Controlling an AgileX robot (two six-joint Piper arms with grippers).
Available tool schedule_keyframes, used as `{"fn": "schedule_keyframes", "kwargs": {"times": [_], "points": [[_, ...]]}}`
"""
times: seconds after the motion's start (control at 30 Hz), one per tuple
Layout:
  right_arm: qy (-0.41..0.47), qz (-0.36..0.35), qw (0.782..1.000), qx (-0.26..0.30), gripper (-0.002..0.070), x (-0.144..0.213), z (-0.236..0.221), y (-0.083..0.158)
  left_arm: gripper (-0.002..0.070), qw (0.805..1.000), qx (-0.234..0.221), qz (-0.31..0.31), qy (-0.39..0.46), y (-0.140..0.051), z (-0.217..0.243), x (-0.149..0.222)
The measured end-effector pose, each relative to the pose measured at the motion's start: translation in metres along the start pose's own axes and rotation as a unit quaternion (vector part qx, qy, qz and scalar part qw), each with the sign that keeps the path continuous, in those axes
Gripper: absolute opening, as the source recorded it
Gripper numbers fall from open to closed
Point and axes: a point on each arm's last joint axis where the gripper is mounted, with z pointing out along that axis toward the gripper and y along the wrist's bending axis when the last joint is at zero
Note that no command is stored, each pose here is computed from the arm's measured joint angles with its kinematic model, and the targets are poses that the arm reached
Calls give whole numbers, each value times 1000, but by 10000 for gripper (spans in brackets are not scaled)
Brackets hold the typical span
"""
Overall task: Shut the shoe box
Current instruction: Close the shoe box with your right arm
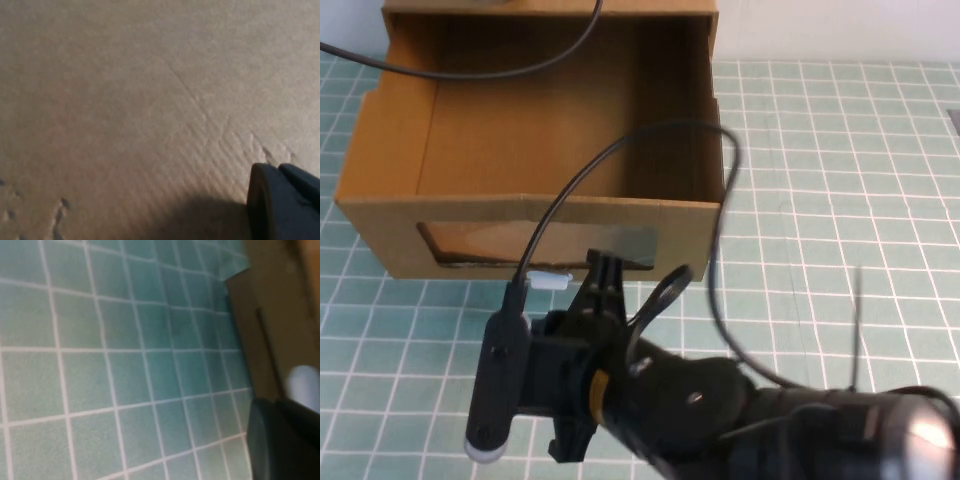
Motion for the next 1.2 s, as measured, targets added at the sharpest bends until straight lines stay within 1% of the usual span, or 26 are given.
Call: {"fn": "schedule_keyframes", "kwargs": {"times": [0.1,0.23,0.33,0.47,0.57,0.67,0.93,1.07,1.2], "points": [[11,-13,1000,1,-14,4,14,10,-5,1000,0,0,0,0,0,0],[28,-14,999,27,-14,10,26,15,-5,1000,0,0,0,0,0,0],[41,-12,998,46,-14,11,33,14,-5,1000,0,0,0,0,0,0],[42,-4,998,53,-14,6,45,12,-5,1000,1,-1,0,0,0,0],[41,5,997,65,-14,3,53,4,-5,1000,1,-1,0,0,0,0],[41,17,996,79,-14,2,60,-9,-5,1000,1,-1,0,0,0,0],[34,43,991,121,-14,0,63,-48,-5,1000,2,-1,0,0,0,0],[24,52,992,114,-14,3,68,-59,-5,1000,6,-5,-2,-1,0,0],[23,61,992,104,-14,14,85,-68,-5,1000,10,-8,-4,-2,0,-1]]}}
